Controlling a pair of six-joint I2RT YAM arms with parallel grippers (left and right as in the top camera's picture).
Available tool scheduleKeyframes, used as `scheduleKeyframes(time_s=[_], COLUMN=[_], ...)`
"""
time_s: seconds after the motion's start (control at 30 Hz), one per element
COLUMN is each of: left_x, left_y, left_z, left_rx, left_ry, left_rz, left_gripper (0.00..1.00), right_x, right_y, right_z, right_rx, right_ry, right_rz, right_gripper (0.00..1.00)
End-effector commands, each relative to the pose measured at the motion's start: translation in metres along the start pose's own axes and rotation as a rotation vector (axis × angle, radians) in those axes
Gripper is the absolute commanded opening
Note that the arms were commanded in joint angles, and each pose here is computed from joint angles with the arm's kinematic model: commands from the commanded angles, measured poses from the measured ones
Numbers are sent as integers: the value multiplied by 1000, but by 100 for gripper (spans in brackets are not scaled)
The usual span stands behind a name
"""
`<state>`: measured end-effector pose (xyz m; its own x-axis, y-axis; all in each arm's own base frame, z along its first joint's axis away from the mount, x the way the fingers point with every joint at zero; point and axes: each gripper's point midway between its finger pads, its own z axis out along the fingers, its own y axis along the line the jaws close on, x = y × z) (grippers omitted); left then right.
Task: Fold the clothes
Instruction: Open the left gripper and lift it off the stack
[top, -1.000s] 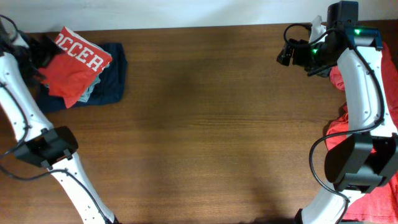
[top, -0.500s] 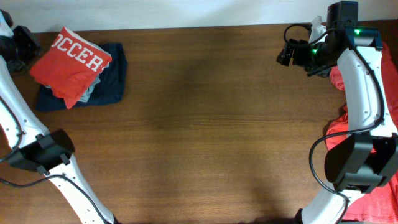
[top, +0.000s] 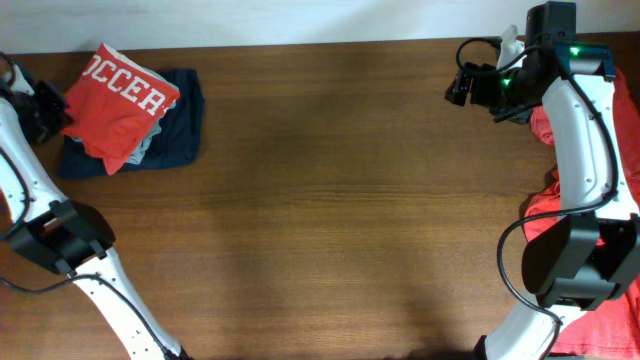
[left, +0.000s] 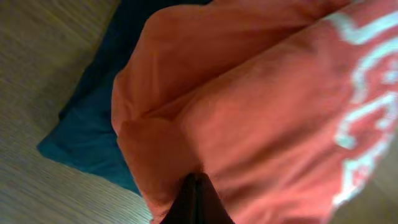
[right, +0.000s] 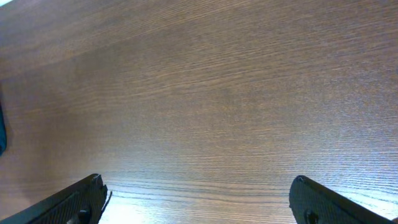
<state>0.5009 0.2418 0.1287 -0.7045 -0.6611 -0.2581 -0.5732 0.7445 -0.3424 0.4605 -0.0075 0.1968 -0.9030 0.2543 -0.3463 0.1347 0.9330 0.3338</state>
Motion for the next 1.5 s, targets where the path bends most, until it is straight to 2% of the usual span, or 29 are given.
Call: scheduleKeyframes(time_s=[0.0, 0.23, 0.43, 0.73, 0.97, 1.03, 1.07, 1.1, 1.47], left_x=[2, -12, -11, 14, 47, 57, 62, 69, 97], left_y=[14, -2, -56, -136, -200, -214, -221, -229, -262], left_z=[17, -6, -56, -97, -85, -82, -81, -80, -75], left_rx=[-44, 9, 205, 283, 324, 337, 342, 349, 378], left_ry=[21, -56, -112, -152, -118, -106, -99, -89, -55], left_rz=[12, 37, 79, 194, 317, 344, 356, 372, 436], left_gripper=[0, 0, 0, 2, 22, 46, 63, 99, 99], right_x=[0, 0, 0, 0, 0, 0, 0, 0, 0], right_y=[-2, -2, -2, -2, -2, -2, -2, -2, -2], right_z=[-1, -1, -1, -1, -1, -1, -1, -1, -1], right_rx=[9, 9, 9, 9, 9, 9, 9, 9, 9], right_ry=[0, 0, 0, 0, 0, -1, -1, 0, 0], right_rz=[-2, -2, -2, -2, -2, -2, -2, -2, -2], right_gripper=[99, 99, 99, 99, 99, 99, 99, 99, 99])
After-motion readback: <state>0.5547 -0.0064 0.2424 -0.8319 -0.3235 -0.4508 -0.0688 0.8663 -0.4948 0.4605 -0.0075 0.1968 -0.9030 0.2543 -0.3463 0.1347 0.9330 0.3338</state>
